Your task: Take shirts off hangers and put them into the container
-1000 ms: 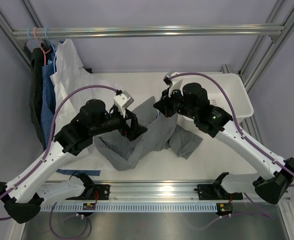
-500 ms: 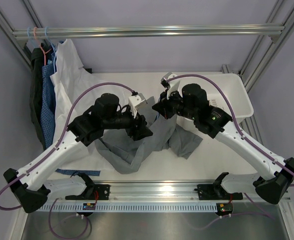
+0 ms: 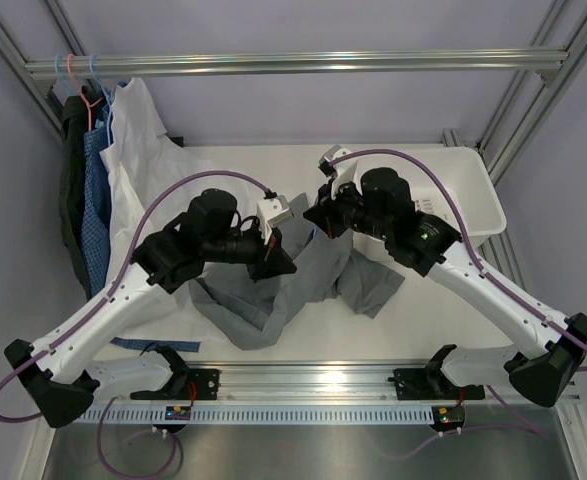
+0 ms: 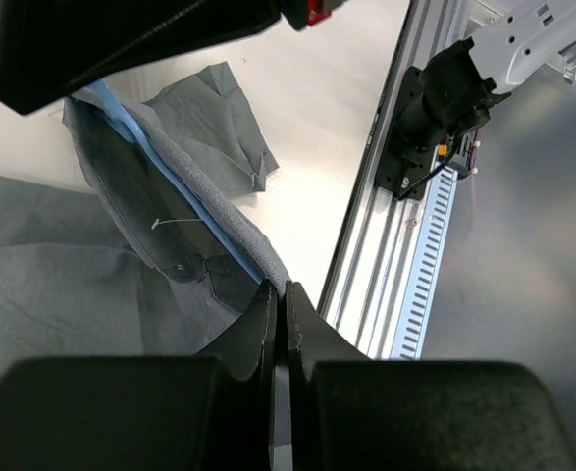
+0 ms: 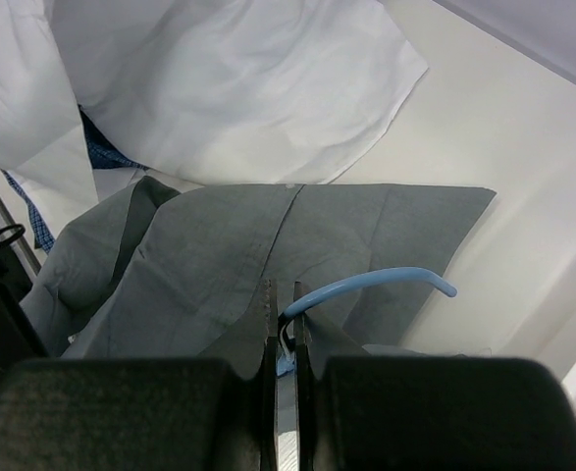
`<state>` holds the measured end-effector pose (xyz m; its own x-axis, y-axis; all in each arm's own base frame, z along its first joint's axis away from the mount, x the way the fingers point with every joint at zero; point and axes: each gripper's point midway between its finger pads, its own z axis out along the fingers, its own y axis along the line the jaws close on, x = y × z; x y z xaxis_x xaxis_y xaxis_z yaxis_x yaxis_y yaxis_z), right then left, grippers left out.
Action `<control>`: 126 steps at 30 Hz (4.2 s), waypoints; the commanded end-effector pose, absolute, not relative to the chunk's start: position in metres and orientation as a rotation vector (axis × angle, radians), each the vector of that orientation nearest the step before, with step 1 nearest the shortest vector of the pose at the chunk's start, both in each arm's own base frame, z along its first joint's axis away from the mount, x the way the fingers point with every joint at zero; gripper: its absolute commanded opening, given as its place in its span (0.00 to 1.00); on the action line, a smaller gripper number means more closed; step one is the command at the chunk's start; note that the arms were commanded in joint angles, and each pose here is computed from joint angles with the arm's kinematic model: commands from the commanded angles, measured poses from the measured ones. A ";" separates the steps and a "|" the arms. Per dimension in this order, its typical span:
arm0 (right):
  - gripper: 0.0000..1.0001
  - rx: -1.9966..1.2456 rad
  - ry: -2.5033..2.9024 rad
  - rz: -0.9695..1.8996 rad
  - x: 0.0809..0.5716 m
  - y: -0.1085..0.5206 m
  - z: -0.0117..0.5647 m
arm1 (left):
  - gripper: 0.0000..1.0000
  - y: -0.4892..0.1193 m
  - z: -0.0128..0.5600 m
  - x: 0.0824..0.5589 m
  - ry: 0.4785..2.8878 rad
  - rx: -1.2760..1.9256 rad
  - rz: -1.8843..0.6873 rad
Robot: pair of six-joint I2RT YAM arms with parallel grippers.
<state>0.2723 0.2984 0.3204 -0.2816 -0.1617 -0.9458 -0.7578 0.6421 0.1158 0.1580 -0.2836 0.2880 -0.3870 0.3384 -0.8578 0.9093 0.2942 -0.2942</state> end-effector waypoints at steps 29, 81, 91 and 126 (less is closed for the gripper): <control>0.00 -0.304 1.896 0.548 0.334 0.286 0.371 | 0.00 -0.182 0.259 0.099 2.042 0.839 -0.883; 0.00 -0.486 1.781 0.661 0.314 0.301 0.328 | 0.65 -0.230 0.338 0.116 1.680 0.876 -1.085; 0.00 -0.698 1.707 0.734 0.282 0.305 0.341 | 0.60 -0.260 0.322 0.101 1.573 1.359 -1.160; 0.00 -0.588 1.779 0.486 0.342 0.304 0.335 | 0.00 -0.280 0.325 0.089 1.572 1.526 -1.371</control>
